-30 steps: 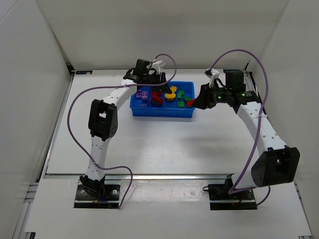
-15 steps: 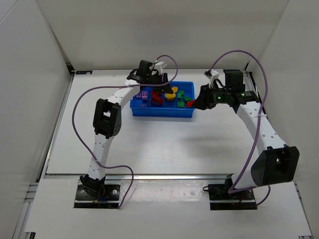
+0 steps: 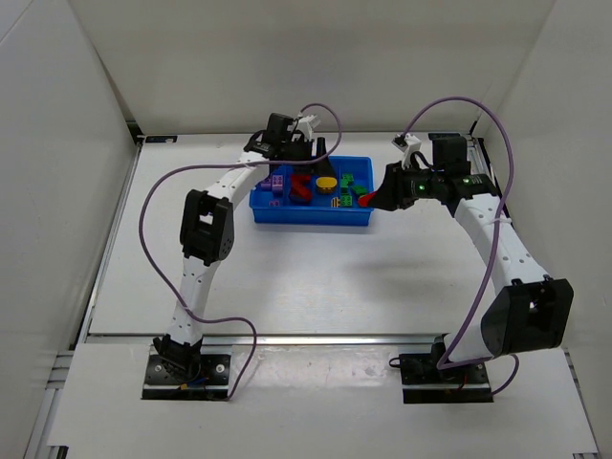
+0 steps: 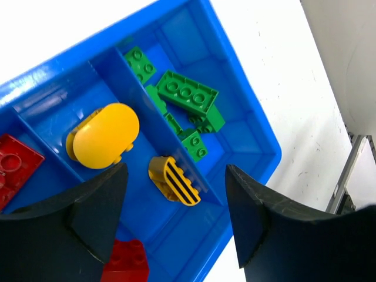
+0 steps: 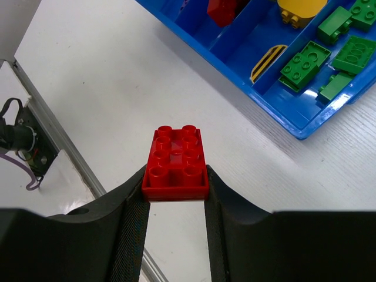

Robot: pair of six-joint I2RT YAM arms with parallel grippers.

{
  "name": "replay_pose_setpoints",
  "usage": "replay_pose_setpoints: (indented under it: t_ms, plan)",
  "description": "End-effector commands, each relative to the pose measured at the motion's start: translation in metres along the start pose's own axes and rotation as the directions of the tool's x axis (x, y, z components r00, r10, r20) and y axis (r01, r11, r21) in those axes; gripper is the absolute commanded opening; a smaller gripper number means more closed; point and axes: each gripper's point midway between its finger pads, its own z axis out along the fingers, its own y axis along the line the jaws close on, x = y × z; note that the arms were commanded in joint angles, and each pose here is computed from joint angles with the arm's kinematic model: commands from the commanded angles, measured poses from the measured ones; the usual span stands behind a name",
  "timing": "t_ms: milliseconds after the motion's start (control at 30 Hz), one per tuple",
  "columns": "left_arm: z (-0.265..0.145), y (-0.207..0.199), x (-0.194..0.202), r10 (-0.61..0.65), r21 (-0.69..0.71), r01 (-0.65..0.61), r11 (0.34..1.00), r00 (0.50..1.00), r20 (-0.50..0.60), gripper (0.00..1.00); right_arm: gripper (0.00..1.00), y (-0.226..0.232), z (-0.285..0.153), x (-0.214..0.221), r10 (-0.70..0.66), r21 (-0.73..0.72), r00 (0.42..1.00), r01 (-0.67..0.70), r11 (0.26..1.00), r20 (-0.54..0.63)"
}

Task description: Sort the legos into containers by color

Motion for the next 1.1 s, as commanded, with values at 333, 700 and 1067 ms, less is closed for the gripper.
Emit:
replay_pose_setpoints:
  t_ms: [333, 700, 1067]
  plan:
    - [-0.113, -0.044, -0.081, 0.069, -0.024, -0.065, 0.998, 0.971, 0.23, 0.75, 0.04, 0.005, 0.016, -0.02, -0.067, -0.071, 0.997, 0.069, 0.995, 0.035]
    - [-0.266, -0.002, -0.093, 0.036, -0.238, 0.06, 0.969, 0.924, 0.38, 0.76, 0.04, 0.025, 0.112, -0.072, -0.197, -0.067, 0.98, 0.197, 0.978, 0.011]
    - [-0.338, 0.004, -0.048, 0.014, -0.295, 0.123, 0.948, 0.907, 0.422, 0.76, 0.04, 0.004, 0.18, -0.045, -0.117, -0.114, 0.98, 0.099, 0.989, -0.164]
